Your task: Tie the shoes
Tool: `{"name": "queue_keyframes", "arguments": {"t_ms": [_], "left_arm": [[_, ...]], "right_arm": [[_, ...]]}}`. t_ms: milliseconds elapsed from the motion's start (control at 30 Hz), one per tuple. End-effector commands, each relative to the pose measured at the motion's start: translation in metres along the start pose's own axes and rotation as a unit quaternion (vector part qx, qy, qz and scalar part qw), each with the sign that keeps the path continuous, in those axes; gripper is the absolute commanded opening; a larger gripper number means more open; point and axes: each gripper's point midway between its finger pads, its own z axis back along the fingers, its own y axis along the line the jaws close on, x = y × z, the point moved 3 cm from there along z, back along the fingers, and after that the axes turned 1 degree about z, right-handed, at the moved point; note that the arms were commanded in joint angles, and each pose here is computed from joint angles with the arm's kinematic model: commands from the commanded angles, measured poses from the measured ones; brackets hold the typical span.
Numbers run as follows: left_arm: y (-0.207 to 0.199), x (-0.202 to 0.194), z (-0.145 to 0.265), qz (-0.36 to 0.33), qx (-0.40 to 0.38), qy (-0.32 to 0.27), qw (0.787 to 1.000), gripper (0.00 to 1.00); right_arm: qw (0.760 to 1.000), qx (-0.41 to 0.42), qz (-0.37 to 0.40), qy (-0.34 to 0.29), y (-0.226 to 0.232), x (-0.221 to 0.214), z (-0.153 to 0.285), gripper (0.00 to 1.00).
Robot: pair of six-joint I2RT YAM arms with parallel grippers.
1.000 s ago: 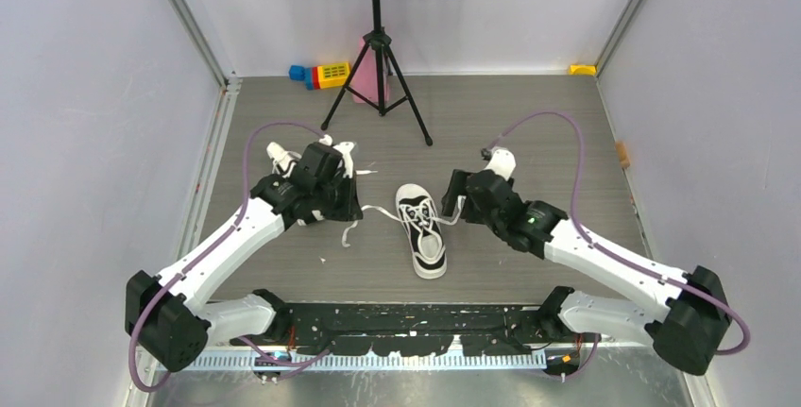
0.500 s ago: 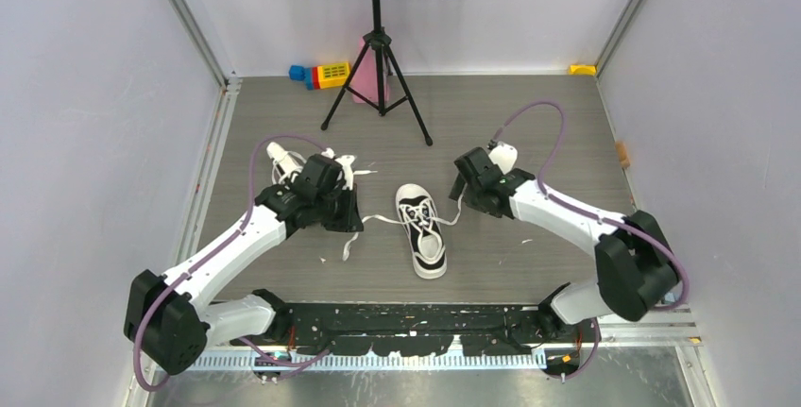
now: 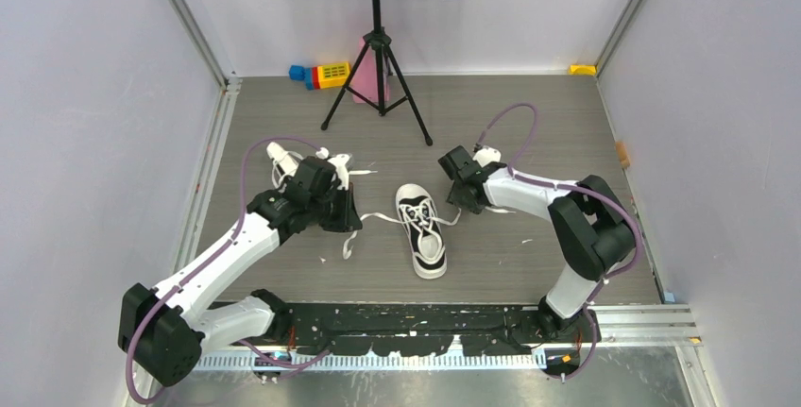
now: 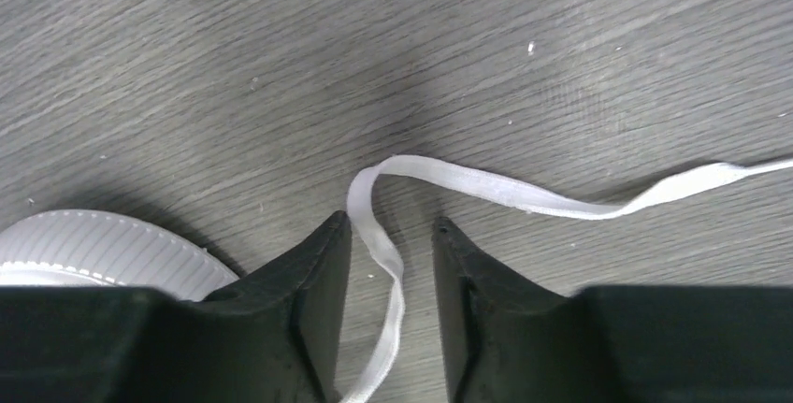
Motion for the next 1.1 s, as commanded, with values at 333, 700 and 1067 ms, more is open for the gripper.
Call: {"name": "queue_keyframes", "arguments": {"t_ms": [333,700,1067], "left_arm": [[0.009,0.028,-0.001,-0.009,0.053,-0.027,0.998,0.00],[0.030,0.072,0.038,0.009,0.128,-0.097,0.987,0.00],[-0.093,0.074,0.016,-0.022,-0.130,-0.036,0.991,0.00]], "right_arm": [[0.994,0.005,-0.009,-0.113,-0.032,0.056,0.052,0.00],[0.979,0.050,0.018,-0.195,-0.065,0.094,0.125,0.00],[0.957,0.250,0.083,-0.119,-0.006,0.077,0.158,0.00]]}}
